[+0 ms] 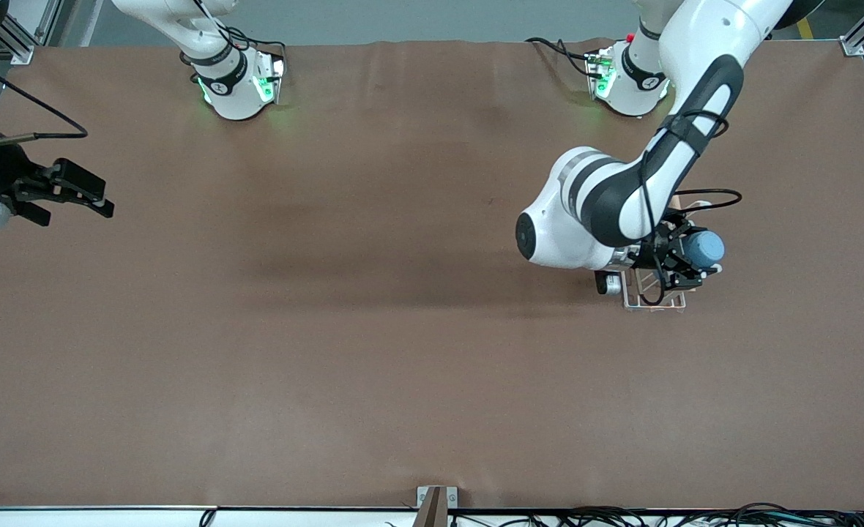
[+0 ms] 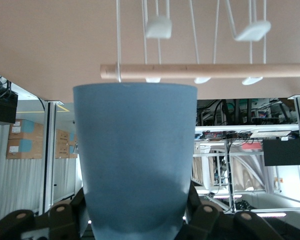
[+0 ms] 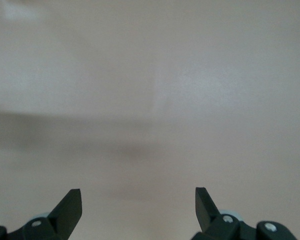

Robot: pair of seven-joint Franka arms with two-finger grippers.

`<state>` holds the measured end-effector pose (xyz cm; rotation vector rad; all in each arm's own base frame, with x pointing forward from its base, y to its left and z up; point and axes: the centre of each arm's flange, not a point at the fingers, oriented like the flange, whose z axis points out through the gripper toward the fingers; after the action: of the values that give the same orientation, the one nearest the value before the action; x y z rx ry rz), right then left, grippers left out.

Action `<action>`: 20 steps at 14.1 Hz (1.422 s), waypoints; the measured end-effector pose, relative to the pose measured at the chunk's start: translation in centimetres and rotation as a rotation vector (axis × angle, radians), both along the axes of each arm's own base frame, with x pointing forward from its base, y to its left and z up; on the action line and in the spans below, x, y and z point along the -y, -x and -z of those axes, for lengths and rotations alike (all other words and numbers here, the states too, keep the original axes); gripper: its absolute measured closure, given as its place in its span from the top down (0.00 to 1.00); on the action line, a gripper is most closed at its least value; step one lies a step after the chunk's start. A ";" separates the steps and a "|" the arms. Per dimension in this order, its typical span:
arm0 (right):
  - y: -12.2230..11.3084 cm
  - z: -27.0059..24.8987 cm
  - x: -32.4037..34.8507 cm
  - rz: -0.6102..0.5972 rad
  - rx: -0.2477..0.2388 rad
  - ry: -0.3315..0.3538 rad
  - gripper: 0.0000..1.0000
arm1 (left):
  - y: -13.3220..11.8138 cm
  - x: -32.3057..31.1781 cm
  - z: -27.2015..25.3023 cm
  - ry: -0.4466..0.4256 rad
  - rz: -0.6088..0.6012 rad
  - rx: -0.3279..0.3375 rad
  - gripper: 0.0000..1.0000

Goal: Hang cup on cup holder
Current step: 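Carry the cup with the left gripper onto a rack hook, then open the left gripper and release the cup on the hook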

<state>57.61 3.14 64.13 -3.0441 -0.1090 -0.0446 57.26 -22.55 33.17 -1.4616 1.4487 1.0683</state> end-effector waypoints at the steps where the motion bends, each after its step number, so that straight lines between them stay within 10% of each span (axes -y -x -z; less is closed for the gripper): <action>1: 0.0 0.0 0.1 0.002 -0.005 0.001 1.00 | 0.1 0.3 0.7 -0.004 0.007 -0.010 0.73; 13: 2.0 1.8 1.5 0.037 0.005 0.071 1.00 | 0.8 0.4 6.5 -0.077 0.016 -0.017 0.73; 17: 2.2 0.6 3.0 0.068 0.040 0.076 1.00 | 0.9 0.7 7.7 -0.091 -0.009 0.113 0.99; 20: 2.1 -0.2 4.3 0.092 0.059 0.079 1.00 | 1.4 1.9 8.0 -0.086 -0.015 0.197 1.00</action>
<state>55.52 -1.16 64.36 -3.1252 0.0255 -0.1405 55.85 -24.45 25.21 -1.4735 1.2408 0.9553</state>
